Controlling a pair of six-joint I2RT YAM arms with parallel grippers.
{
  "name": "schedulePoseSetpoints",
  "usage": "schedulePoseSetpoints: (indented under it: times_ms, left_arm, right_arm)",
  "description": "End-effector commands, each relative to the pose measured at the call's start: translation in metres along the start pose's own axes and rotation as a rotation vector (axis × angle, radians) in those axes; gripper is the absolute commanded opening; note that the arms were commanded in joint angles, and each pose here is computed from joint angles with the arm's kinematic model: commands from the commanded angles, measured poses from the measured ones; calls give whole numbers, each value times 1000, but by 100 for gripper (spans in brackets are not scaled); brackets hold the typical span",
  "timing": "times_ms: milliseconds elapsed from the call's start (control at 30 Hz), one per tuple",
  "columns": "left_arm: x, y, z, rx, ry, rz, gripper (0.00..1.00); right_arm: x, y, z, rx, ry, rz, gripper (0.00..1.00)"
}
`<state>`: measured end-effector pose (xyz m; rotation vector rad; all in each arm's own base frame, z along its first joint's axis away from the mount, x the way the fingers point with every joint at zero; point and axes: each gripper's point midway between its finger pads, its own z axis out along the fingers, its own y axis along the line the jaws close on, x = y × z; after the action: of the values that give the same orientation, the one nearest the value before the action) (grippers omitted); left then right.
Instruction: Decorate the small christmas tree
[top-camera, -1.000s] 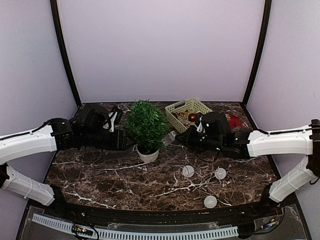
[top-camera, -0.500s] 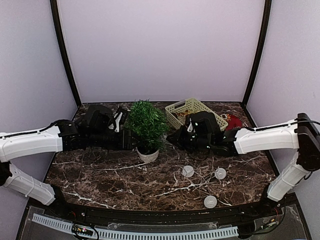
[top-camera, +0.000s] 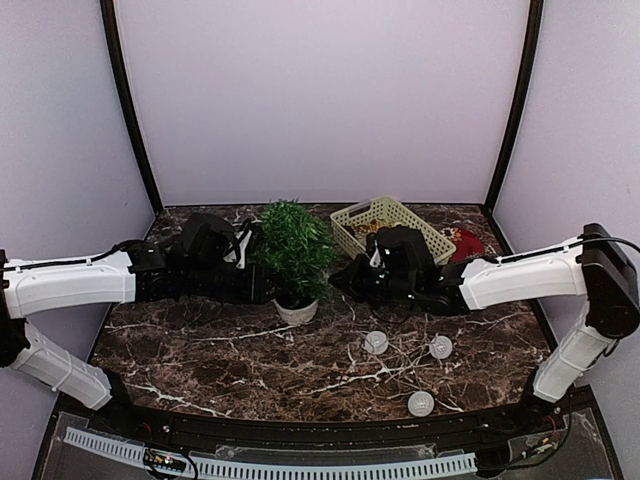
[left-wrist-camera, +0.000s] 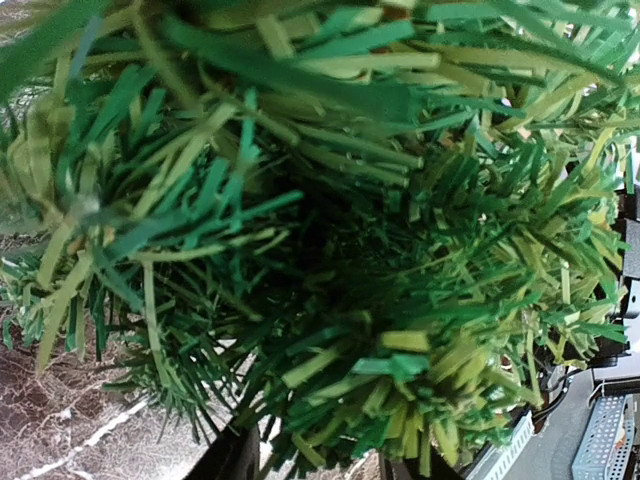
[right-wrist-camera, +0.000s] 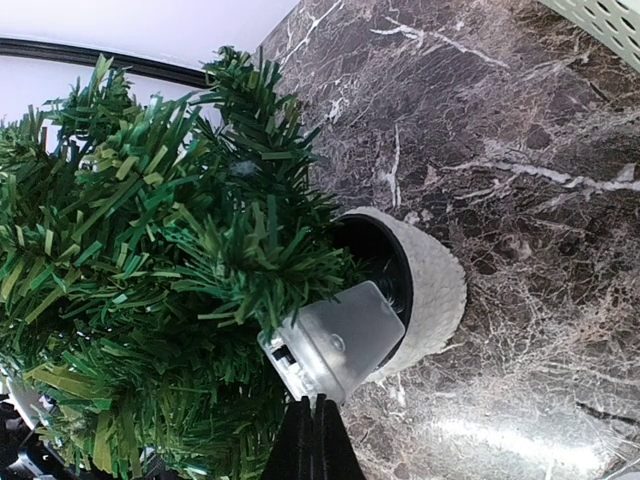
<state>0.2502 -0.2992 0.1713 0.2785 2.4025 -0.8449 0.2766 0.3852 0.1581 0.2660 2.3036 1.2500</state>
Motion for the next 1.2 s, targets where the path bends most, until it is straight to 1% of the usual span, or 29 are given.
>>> schedulePoseSetpoints:
  times_ms: [0,267,433,533,667,1167]
  left_arm:
    - [-7,-1,-5,-5,-20,18,41]
    - [-9,-1,-1,-5,-26,33,33]
    - [-7,3,3,-25,-17,43,22]
    - [-5,8,3,-49,-11,43,10]
    - [-3,13,2,-66,-13,43,1]
    - [3,14,7,-70,21,65,0]
  right_arm:
    - [0,20,4,-78,7,5,0]
    - [4,10,9,-66,10,19,0]
    - [6,4,14,-51,15,24,0]
    - [9,-1,18,-34,23,23,0]
    - [11,-7,23,-13,35,21,0]
    - [24,-8,52,9,81,-3,0]
